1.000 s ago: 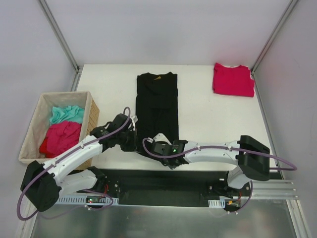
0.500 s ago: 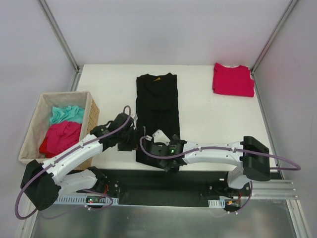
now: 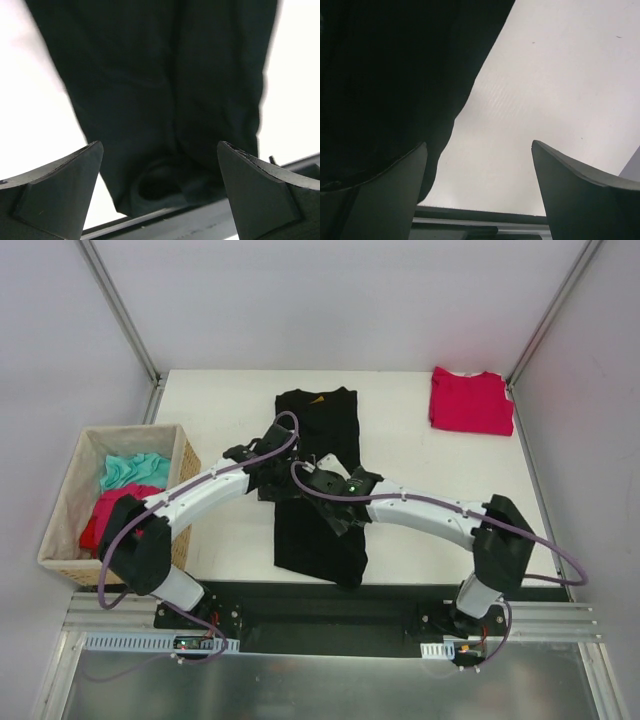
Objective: Fold and stack the t-shirts
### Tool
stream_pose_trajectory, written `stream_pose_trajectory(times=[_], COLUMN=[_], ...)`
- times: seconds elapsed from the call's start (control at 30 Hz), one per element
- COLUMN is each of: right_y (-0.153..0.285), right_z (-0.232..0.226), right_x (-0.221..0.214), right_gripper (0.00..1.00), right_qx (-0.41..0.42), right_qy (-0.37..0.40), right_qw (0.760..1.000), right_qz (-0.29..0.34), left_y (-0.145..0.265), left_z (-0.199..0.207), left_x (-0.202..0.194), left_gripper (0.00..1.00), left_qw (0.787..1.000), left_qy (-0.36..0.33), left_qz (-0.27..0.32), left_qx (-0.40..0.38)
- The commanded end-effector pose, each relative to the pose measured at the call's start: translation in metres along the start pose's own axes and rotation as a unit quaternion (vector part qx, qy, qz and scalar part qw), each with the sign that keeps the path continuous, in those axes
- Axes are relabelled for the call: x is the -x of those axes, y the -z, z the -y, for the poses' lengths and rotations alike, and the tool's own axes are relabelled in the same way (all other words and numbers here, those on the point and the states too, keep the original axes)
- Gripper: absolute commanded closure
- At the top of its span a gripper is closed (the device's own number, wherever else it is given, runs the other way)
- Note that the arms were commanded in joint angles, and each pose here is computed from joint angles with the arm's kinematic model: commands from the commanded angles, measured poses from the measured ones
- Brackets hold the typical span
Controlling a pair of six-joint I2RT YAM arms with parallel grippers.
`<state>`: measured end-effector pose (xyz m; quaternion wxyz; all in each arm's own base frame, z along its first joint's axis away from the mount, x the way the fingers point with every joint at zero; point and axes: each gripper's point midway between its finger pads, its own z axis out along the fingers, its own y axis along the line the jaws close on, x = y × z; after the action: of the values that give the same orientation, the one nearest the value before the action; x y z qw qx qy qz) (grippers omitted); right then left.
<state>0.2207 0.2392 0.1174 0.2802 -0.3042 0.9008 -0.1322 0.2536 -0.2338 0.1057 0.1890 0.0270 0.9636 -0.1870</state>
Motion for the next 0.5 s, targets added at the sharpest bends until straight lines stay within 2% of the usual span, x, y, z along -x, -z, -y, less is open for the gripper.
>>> stream_pose_trajectory(times=[0.0,0.2,0.47], right_y=[-0.033,-0.066,-0.061], right_z=[-0.013,-0.034,-0.04], right_x=[0.029,0.021,-0.017], right_gripper=[0.11,0.13,0.13], right_qx=[0.018,0.038,0.063], right_qy=[-0.038,-0.032,-0.043], right_qw=[0.999,0.999,0.997], right_qz=[0.019,-0.011,-0.028], left_y=[-0.015,-0.036,-0.022], left_z=[-0.014,-0.022,-0.002], left_x=[-0.006,-0.021,-0.052], left_gripper=[0.01,0.01,0.01], left_qw=[0.999,0.996,0.99], left_qy=[-0.002,0.024,0.032], left_qz=[-0.04,-0.083,-0.107], left_qx=[0.017,0.001,-0.081])
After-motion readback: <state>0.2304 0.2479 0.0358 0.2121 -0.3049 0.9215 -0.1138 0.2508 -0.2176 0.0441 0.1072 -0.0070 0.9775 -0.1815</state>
